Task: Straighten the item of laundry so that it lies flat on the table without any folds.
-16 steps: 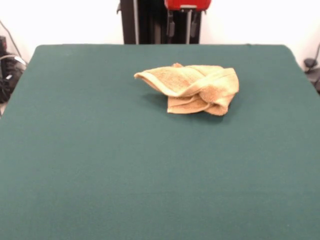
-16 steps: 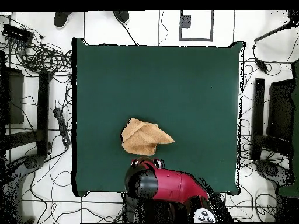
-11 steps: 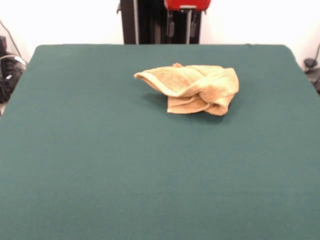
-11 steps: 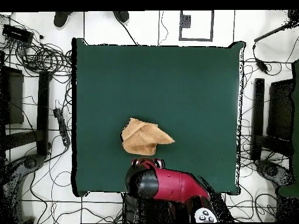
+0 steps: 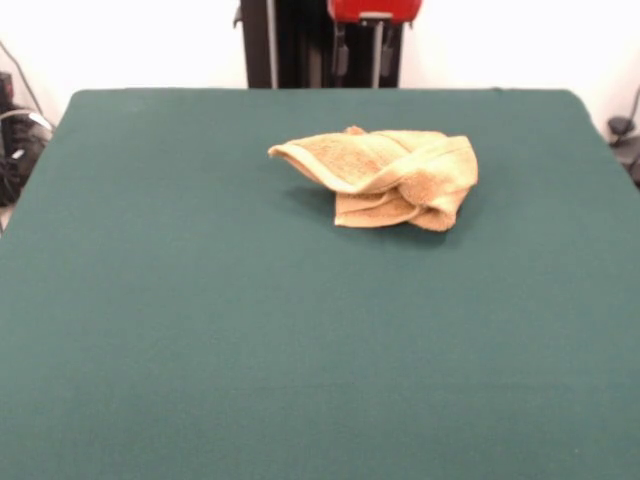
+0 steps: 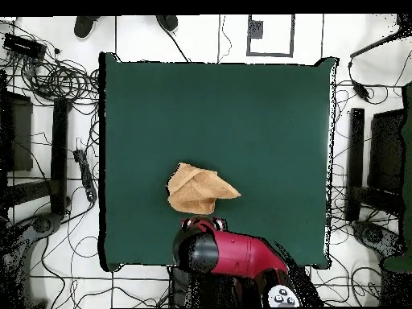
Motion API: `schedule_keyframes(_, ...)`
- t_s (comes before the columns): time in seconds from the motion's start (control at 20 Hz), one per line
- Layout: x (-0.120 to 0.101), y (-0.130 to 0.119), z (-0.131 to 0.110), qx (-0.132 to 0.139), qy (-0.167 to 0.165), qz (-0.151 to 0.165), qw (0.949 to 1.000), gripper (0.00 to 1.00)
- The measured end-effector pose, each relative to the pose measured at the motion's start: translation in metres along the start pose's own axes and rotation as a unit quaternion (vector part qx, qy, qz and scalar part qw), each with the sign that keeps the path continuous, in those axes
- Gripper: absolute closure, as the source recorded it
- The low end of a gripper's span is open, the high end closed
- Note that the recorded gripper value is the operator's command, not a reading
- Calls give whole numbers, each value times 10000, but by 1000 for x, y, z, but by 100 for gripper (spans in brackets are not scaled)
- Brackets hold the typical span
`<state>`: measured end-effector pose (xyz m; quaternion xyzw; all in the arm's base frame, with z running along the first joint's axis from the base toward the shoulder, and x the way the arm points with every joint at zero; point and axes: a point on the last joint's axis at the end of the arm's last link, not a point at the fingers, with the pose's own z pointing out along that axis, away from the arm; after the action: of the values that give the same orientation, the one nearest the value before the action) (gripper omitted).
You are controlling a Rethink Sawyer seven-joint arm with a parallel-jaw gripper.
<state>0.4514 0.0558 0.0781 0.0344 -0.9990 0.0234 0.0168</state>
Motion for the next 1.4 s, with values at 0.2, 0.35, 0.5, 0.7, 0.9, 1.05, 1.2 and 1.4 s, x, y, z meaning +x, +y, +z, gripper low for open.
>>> schedule_keyframes(0.2,-6,-2,2,9,-27,0,10000,0)
schedule_keyframes(0.35,-9,-3,5,12,-35,-1,10000,0)
schedule_keyframes(0.5,-15,-4,9,19,-52,-2,10000,0)
schedule_keyframes(0.7,-22,-6,12,28,-79,-4,10000,0)
schedule_keyframes(0.9,-30,-8,14,43,-123,-4,9999,0)
schedule_keyframes(1.05,-35,-9,18,47,-131,-6,9999,0)
schedule_keyframes(1.2,-40,-11,23,52,-144,-8,9999,0)
schedule_keyframes(1.4,-48,-13,25,66,-177,-8,9998,0)
